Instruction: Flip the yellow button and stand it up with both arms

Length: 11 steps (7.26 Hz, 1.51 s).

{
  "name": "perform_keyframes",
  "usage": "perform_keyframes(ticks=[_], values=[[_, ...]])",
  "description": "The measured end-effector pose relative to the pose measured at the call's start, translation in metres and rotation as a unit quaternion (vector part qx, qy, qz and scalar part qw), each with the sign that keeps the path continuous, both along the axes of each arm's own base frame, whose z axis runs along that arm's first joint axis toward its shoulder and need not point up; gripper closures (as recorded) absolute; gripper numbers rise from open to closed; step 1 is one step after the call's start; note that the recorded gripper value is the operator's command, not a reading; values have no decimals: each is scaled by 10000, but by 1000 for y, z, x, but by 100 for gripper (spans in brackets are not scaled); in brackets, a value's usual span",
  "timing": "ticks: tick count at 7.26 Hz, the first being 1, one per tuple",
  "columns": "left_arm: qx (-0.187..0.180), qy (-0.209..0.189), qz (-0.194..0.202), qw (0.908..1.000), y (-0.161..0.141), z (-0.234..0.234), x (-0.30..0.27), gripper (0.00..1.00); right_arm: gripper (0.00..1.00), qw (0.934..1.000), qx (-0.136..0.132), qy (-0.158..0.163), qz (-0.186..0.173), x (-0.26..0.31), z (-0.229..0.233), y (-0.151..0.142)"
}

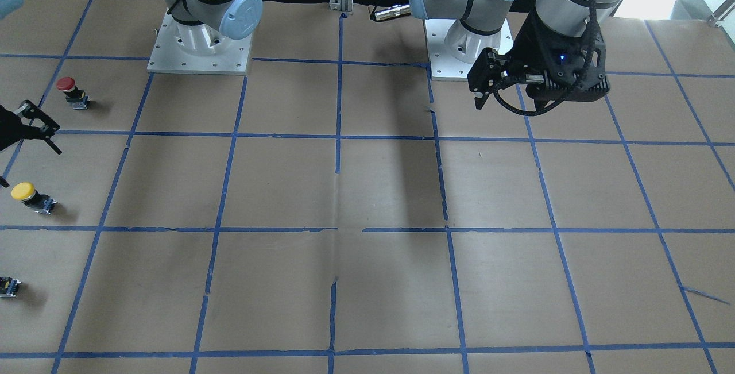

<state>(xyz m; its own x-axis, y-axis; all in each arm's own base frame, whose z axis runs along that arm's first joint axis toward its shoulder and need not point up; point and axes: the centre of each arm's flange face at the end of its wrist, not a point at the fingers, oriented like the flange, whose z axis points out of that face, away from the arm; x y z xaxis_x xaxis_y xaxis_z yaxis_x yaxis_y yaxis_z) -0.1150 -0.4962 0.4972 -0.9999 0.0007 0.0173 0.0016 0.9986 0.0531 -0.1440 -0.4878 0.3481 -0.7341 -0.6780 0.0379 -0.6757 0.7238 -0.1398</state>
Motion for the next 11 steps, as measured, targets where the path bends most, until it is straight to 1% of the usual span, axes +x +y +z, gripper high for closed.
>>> perform_keyframes(ticks=[1, 2, 3, 4, 5, 6, 7, 8, 10, 11], values=[[12, -2, -3, 10000, 0, -1, 0, 0, 0, 9969, 85, -8, -787, 32, 19, 4], [17, -5, -4, 10000, 0, -2, 0, 0, 0, 9882, 171, -61, -1523, 57, 34, 7], [7, -4, -2, 10000, 0, -1, 0, 0, 0, 9808, 196, -86, -1937, 77, 49, 4], [-14, -1, 6, 10000, -1, 0, 1, 0, 0, 9753, 253, -81, -2193, 92, 66, 0], [-22, -1, 13, 10000, -1, 1, 1, 0, 0, 9673, 385, -98, -2504, 100, 82, -2], [-31, -2, 19, 10000, -1, 2, 1, 0, 0, 9572, 495, -130, -2850, 110, 97, -3], [-36, -5, 21, 10000, -1, 2, 1, 0, 0, 9455, 565, -140, -3203, 129, 108, -2], [-39, -6, 20, 10000, -1, 3, 1, 0, 0, 9315, 627, -116, -3581, 155, 116, 2], [-43, -4, 18, 10000, -1, 3, 1, 0, 0, 9027, 747, 31, -4238, 208, 125, 22], [-50, -5, 18, 10000, 0, 4, 1, 0, 0, 8932, 811, 114, -4421, 235, 127, 33]])
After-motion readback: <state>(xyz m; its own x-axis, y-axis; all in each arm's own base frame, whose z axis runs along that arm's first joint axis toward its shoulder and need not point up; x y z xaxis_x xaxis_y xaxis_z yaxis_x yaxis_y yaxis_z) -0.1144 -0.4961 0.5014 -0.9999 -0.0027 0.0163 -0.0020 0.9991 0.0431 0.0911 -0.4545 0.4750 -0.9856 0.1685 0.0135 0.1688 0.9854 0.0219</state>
